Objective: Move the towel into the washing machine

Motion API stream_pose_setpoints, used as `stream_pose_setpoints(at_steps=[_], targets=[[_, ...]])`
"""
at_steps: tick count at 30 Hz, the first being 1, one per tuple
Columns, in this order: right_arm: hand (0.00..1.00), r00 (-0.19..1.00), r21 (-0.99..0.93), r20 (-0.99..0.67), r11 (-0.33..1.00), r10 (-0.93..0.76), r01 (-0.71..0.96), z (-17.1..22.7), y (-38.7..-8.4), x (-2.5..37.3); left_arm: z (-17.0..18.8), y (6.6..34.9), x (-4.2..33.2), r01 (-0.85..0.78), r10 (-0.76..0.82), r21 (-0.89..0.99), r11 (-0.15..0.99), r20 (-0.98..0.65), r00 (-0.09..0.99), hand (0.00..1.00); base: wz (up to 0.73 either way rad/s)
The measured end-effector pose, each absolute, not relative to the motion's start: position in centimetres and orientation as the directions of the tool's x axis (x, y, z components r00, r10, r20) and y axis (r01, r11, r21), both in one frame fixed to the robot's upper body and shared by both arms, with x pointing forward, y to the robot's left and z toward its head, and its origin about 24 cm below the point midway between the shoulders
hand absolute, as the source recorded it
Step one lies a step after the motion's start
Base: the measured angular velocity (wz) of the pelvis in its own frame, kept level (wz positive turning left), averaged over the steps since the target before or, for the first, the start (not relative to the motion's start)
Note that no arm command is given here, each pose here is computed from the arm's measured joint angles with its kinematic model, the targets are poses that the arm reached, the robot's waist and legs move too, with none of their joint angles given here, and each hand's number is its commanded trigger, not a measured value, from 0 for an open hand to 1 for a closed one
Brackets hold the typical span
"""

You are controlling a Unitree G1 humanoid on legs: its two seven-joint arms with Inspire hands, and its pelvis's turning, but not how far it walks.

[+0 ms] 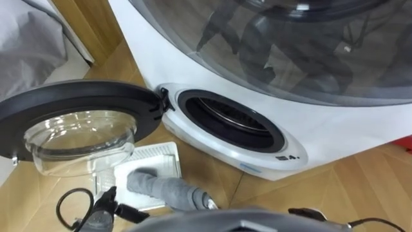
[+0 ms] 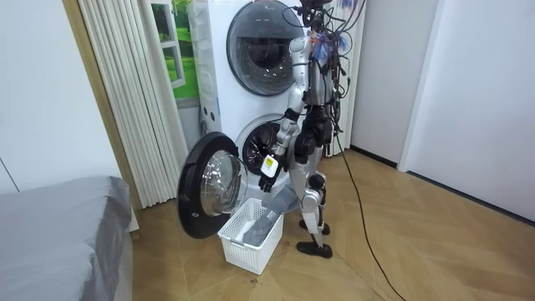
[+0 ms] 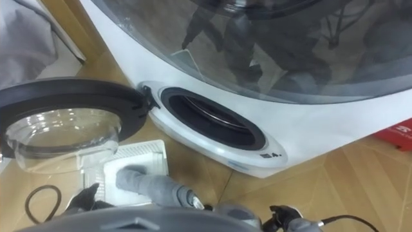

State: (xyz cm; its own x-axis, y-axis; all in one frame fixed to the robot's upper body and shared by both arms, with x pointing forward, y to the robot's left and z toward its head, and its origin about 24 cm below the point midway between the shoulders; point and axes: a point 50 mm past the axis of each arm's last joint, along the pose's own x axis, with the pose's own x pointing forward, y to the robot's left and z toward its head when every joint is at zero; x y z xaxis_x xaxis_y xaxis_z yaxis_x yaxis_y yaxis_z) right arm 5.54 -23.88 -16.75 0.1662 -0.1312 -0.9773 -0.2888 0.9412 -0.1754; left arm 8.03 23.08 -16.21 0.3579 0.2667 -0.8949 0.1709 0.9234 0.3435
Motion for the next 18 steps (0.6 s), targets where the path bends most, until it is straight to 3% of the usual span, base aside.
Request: stream_pose_setpoints(at_steps=[9,18], targets=[[0.0,0.272,-0.241,-0.95,0.916,-0.155,-0.32,-16.0,-24.4,9.3,-15.7,21.9,11.9,0.271,0.217,0.359,0.893,-0.871,0.44,0.0,0.04],[0.0,0.437,-0.292,-0.891,0.892,-0.124,-0.344,-14.2,-23.3,15.9,-13.8,18.8,18.3,0.451,0.123,0.468,0.76,-0.784,0.608,0.0,0.0]])
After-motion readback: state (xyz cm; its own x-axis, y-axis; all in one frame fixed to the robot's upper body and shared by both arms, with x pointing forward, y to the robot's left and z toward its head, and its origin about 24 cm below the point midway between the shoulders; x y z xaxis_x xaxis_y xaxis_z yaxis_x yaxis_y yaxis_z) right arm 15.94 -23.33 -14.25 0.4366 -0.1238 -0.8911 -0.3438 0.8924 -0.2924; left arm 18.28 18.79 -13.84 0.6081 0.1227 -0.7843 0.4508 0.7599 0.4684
